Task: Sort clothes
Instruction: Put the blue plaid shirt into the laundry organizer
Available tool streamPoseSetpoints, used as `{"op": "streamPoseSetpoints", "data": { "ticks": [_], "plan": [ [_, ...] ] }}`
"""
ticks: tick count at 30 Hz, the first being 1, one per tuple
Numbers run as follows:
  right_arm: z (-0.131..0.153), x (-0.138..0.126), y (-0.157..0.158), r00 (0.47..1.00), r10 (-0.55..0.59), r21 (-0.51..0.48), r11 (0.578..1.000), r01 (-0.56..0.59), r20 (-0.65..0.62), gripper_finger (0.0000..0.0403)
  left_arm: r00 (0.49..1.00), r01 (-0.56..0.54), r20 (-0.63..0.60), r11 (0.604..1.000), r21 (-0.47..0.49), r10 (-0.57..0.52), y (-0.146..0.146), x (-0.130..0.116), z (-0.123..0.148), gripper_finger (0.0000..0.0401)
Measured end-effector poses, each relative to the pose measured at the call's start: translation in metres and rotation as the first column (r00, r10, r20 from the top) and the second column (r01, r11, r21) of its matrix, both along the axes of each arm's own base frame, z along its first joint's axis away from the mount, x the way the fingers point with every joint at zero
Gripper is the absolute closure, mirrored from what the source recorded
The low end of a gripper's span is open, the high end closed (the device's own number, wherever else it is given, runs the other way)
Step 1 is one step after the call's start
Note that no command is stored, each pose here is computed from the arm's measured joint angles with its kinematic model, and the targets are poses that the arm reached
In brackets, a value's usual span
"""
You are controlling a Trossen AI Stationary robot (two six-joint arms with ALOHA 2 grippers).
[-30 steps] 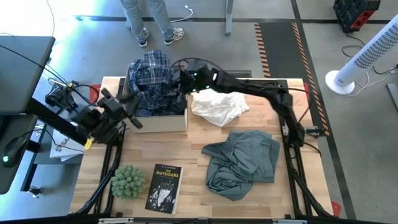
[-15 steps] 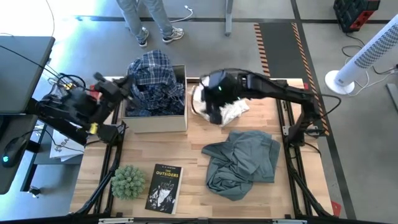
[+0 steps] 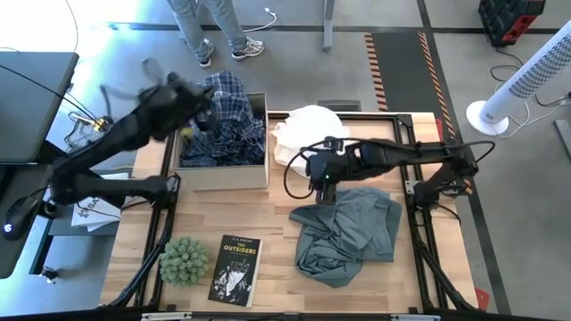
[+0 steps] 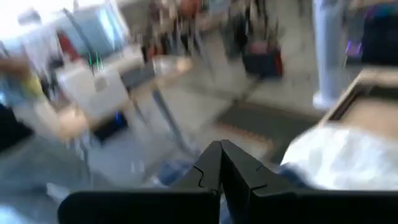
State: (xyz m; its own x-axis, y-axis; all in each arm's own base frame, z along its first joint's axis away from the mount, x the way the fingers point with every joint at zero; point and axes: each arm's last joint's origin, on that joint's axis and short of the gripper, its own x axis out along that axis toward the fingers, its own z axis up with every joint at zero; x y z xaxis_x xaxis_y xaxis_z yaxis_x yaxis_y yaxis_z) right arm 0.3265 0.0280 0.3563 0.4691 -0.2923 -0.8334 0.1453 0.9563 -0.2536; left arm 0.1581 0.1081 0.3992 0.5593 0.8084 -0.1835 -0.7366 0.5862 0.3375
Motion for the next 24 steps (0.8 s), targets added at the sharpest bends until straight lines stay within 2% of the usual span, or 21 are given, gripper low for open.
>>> {"op": "streamPoseSetpoints", "data": {
  "ticks": [3,5,8,11,15,17,21,24],
  "plan": [
    [-0.015,0.001,0.005,0.999,-0.03,-0.004,1.0,0.03,-0.011,0.0192,0.998,-0.017,-0.068,0.989,-0.145,0.007,0.042,0.007,-0.021,0.0401],
    [-0.023,0.002,0.008,0.999,-0.039,0.003,0.999,0.039,-0.004,0.0192,0.994,-0.028,-0.113,0.968,-0.249,0.0,0.064,0.011,-0.038,0.0401],
    [-0.033,0.002,0.013,0.999,-0.034,0.004,0.999,0.034,-0.014,0.0192,0.975,-0.015,-0.204,0.893,-0.449,-0.086,0.076,0.015,-0.069,0.0401],
    [-0.041,0.002,0.018,0.999,-0.02,0.002,1.0,0.02,-0.029,0.0192,0.936,-0.003,-0.282,0.795,-0.607,-0.212,0.066,0.02,-0.09,0.0401],
    [-0.045,0.003,0.023,0.999,-0.045,0.026,0.999,0.045,0.007,0.0192,0.87,-0.003,-0.362,0.73,-0.683,-0.335,0.039,0.03,-0.123,0.0401],
    [-0.044,0.005,0.027,0.998,-0.052,0.03,0.998,0.051,0.039,0.0192,0.85,0.007,-0.375,0.721,-0.693,-0.369,0.031,0.034,-0.143,0.0401],
    [-0.041,0.009,0.037,0.996,-0.002,0.006,1.0,0.001,0.095,0.0192,0.855,-0.015,-0.383,0.72,-0.693,-0.35,0.032,0.033,-0.185,0.0401],
    [-0.039,0.011,0.042,0.991,0.04,-0.004,0.999,-0.04,0.125,0.0192,0.866,0.033,-0.327,0.695,-0.719,-0.379,0.04,0.032,-0.206,0.0401]
  ]
}}
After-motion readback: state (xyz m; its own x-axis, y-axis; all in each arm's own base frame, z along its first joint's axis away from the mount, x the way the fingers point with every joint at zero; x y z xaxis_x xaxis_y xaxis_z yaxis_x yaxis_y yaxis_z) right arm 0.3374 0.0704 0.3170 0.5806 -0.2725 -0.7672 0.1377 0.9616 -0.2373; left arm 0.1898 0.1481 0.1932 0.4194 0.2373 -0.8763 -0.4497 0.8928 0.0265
